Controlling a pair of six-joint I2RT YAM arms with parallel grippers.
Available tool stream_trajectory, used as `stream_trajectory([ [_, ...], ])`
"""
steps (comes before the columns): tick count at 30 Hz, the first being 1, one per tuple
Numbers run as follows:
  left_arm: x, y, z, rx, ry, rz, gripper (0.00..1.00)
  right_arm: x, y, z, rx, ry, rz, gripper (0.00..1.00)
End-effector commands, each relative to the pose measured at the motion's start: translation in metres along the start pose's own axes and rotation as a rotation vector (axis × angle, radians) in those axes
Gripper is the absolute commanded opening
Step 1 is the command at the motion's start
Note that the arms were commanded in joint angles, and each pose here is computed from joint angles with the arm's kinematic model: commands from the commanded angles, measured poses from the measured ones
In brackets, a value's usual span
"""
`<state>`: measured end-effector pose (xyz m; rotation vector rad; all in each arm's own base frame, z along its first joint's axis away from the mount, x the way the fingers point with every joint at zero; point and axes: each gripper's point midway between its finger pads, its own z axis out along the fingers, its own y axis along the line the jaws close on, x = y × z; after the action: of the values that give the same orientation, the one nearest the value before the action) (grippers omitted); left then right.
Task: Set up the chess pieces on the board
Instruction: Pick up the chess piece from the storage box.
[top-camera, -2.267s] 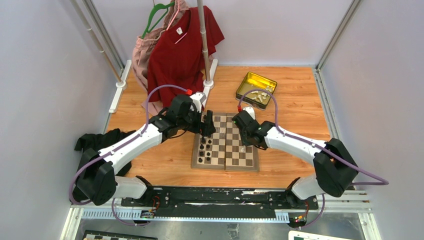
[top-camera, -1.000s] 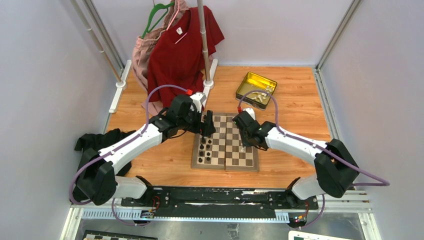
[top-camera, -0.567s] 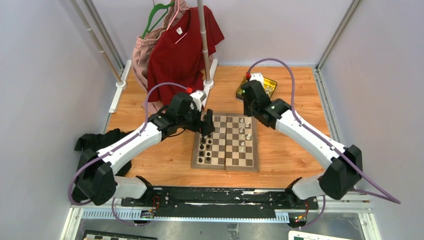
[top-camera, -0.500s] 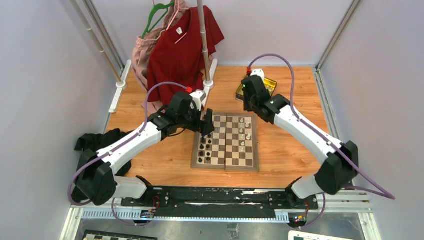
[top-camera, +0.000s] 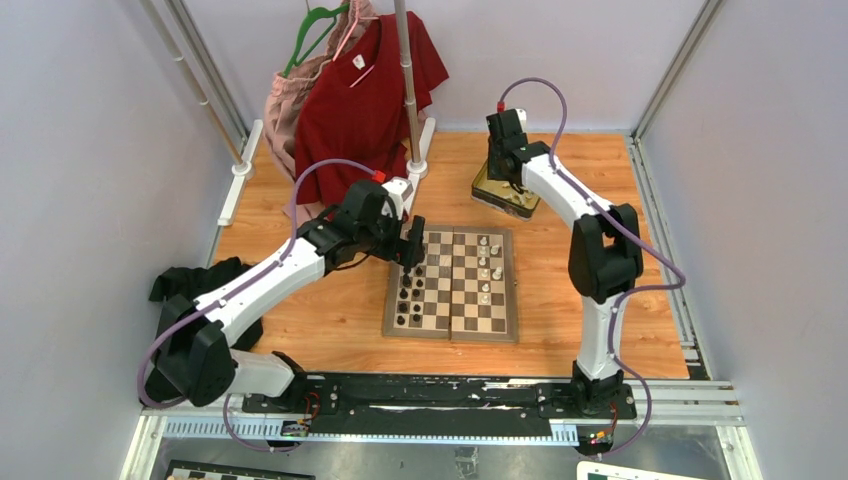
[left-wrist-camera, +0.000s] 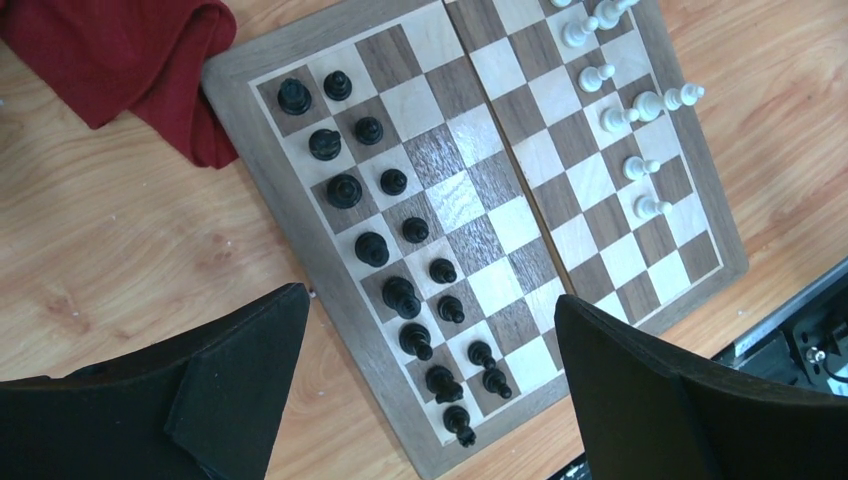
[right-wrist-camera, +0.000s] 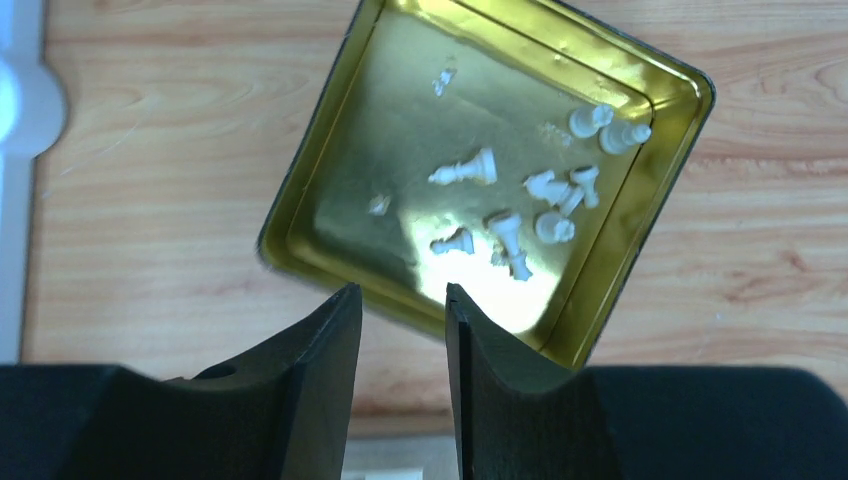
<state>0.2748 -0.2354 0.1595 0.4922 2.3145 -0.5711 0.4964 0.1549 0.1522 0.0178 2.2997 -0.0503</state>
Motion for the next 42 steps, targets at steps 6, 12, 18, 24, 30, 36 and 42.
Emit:
stream_trajectory([
  [6, -0.013, 0.000, 0.021, -0.006, 0.058, 0.048, 1.00, 0.011, -0.035, 0.062, 0.055, 0.077, 0.047, 0.40],
  [12, -0.014, -0.002, 0.034, 0.009, 0.092, 0.058, 1.00, 0.029, -0.055, 0.076, 0.074, 0.125, 0.045, 0.39],
  [18, -0.011, -0.004, 0.044, 0.021, 0.117, 0.058, 1.00, 0.044, -0.069, 0.081, 0.073, 0.163, 0.013, 0.38],
  [24, -0.009, -0.004, 0.048, 0.025, 0.125, 0.059, 1.00, 0.056, -0.070, 0.082, 0.044, 0.195, 0.005, 0.36],
  [30, -0.008, -0.004, 0.051, 0.029, 0.131, 0.057, 1.00, 0.067, -0.070, 0.086, 0.032, 0.220, -0.007, 0.35],
  [36, -0.007, -0.003, 0.055, 0.028, 0.134, 0.054, 0.99, 0.073, -0.069, 0.095, 0.010, 0.236, -0.018, 0.33],
  [42, -0.006, -0.002, 0.059, 0.024, 0.142, 0.053, 0.99, 0.077, -0.070, 0.105, 0.006, 0.246, -0.028, 0.29],
])
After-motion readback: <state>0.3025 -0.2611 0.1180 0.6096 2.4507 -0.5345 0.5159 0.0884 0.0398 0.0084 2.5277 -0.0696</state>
